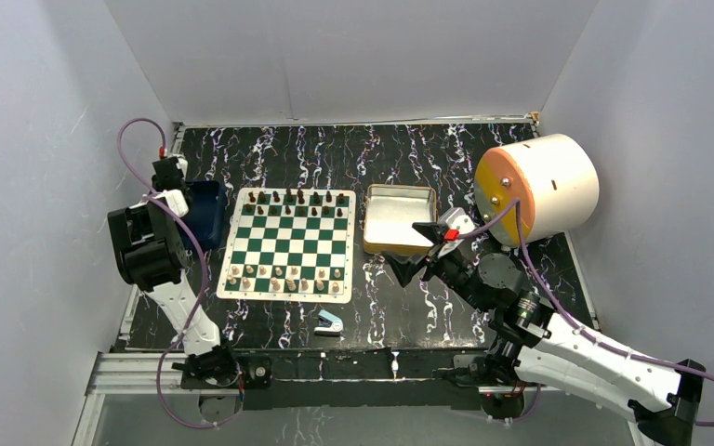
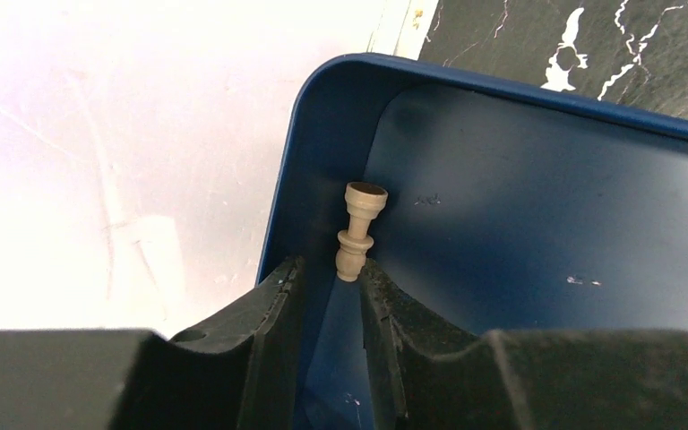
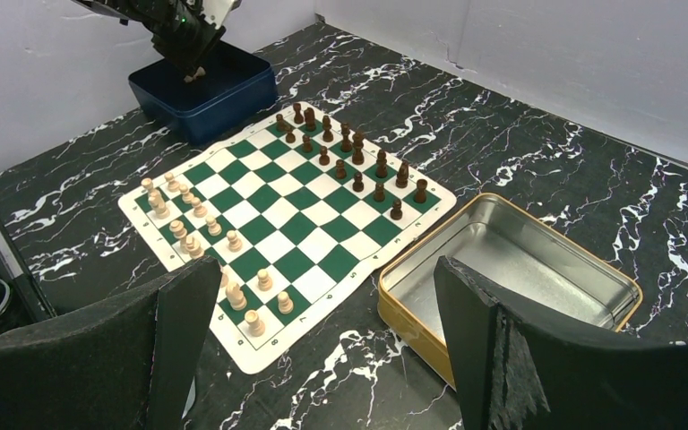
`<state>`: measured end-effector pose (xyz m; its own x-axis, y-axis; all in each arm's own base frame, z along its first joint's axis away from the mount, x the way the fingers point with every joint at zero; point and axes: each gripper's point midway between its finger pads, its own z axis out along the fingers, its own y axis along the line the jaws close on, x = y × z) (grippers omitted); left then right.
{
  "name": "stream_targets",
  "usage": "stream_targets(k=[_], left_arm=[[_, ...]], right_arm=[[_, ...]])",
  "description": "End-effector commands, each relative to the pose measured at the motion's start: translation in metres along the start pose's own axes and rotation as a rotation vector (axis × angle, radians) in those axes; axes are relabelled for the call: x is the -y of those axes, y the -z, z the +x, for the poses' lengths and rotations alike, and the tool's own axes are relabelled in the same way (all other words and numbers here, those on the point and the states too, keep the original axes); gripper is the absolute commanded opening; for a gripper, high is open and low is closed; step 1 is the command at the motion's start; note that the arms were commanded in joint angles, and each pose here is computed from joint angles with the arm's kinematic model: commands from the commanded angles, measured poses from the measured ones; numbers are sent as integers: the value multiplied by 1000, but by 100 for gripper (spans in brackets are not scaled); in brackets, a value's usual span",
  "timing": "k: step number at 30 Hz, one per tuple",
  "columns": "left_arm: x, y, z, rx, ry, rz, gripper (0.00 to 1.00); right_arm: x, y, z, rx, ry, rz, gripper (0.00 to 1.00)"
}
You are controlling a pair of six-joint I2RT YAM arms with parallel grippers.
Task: Set up the chess pieces on the board
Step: Adjust the chess piece in the storage box.
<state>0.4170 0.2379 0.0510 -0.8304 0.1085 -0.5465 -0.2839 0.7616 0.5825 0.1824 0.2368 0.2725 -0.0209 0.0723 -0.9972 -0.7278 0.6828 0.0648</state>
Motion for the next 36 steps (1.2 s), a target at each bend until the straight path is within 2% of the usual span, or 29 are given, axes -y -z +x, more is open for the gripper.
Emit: stream_targets(k=[1,6,11,20,31,36], left_arm=[[-10,-4,-16,33,13,-33,27],[6,-13,-1,-10,-2,9,25],[20,-17,15,-47,-10,47,18],[58,-7,9,-10,3,274,9],[63,26,-2,29,86,385,11],[59,39,10,-98,170,377,11]], right_arm=[[0,2,-13,54,-16,0,99],[1,3,-13,61,-20,2,99],[2,3,-12,59,-20,8,99],[3,3,-12,65,-24,15,99],[2,1,-17,76,-16,10,99],[-1,-1,-21,79,-20,-1,99]])
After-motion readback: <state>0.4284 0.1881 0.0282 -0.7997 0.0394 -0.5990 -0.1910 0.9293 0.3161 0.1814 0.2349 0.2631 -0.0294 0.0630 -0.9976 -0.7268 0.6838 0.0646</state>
